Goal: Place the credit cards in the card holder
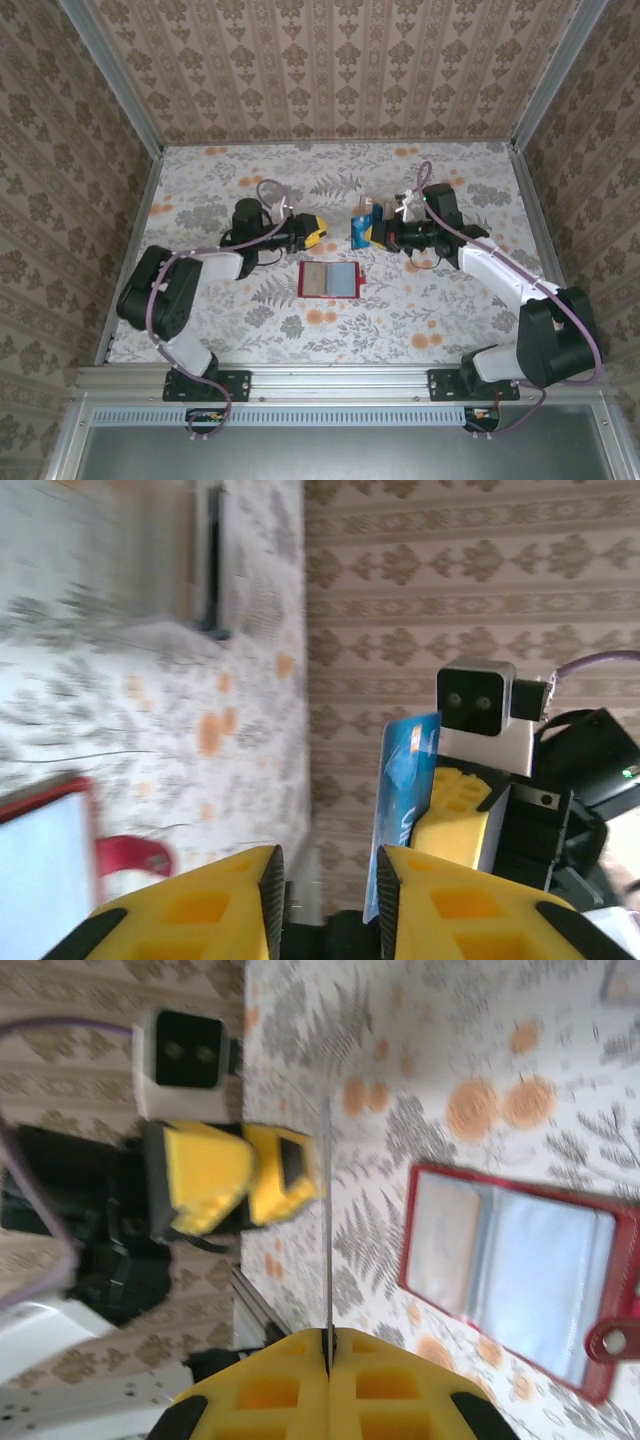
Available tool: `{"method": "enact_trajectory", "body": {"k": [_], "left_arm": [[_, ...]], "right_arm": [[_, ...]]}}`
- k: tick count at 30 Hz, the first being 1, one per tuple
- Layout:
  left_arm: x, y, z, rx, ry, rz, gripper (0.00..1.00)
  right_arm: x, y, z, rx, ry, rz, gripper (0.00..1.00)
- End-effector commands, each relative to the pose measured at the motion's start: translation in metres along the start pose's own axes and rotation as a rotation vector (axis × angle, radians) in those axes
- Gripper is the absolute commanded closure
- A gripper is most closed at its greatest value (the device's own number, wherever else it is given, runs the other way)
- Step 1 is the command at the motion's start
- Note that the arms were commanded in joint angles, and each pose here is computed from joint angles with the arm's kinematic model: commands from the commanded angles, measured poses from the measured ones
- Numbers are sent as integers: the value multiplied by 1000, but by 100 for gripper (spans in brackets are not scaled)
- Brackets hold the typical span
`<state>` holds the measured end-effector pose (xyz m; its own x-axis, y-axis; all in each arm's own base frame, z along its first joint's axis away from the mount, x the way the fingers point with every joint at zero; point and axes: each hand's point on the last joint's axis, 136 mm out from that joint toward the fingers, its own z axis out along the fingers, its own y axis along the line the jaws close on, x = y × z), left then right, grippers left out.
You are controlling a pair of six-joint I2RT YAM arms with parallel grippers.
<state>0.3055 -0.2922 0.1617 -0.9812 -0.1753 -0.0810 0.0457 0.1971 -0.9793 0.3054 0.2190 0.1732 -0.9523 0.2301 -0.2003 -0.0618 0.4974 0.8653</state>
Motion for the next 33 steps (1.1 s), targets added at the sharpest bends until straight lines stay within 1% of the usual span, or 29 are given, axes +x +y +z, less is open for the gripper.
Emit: {"method": "enact_trajectory", "body": {"k": [1, 4, 5, 7, 10, 12, 13, 14, 17, 24, 26, 29, 33], "left_arm": [[22, 45, -26, -285, 45, 85, 64], [32, 81, -60, -631, 82, 151, 64], [34, 87, -67, -694, 90, 169, 63], [38, 96, -74, -750, 111, 188, 63], [46, 112, -71, -757, 136, 151, 63], [49, 119, -65, -749, 159, 125, 64], [58, 117, -55, -725, 185, 144, 64], [60, 117, -51, -713, 177, 147, 64], [61, 125, -50, -739, 155, 124, 64], [66, 138, -49, -796, 199, 116, 65], [68, 144, -49, -814, 212, 90, 68], [71, 152, -49, -821, 203, 47, 77], [73, 156, -48, -825, 206, 29, 80]], "right_arm": [[25, -31, 23, 66, 62, 9, 100], [38, -43, 47, 76, 107, 6, 100], [40, -47, 54, 77, 118, 11, 100], [42, -56, 65, 78, 148, 24, 97], [43, -73, 75, 112, 169, 15, 96], [44, -80, 82, 106, 185, 32, 96], [44, -80, 85, 94, 192, 32, 96], [45, -81, 89, 87, 203, 35, 96], [48, -83, 95, 82, 222, 37, 96], [53, -79, 99, 50, 234, 23, 96], [55, -76, 98, 30, 235, 13, 95], [58, -75, 99, 18, 247, -1, 96], [64, -77, 102, 7, 248, -10, 96]]}}
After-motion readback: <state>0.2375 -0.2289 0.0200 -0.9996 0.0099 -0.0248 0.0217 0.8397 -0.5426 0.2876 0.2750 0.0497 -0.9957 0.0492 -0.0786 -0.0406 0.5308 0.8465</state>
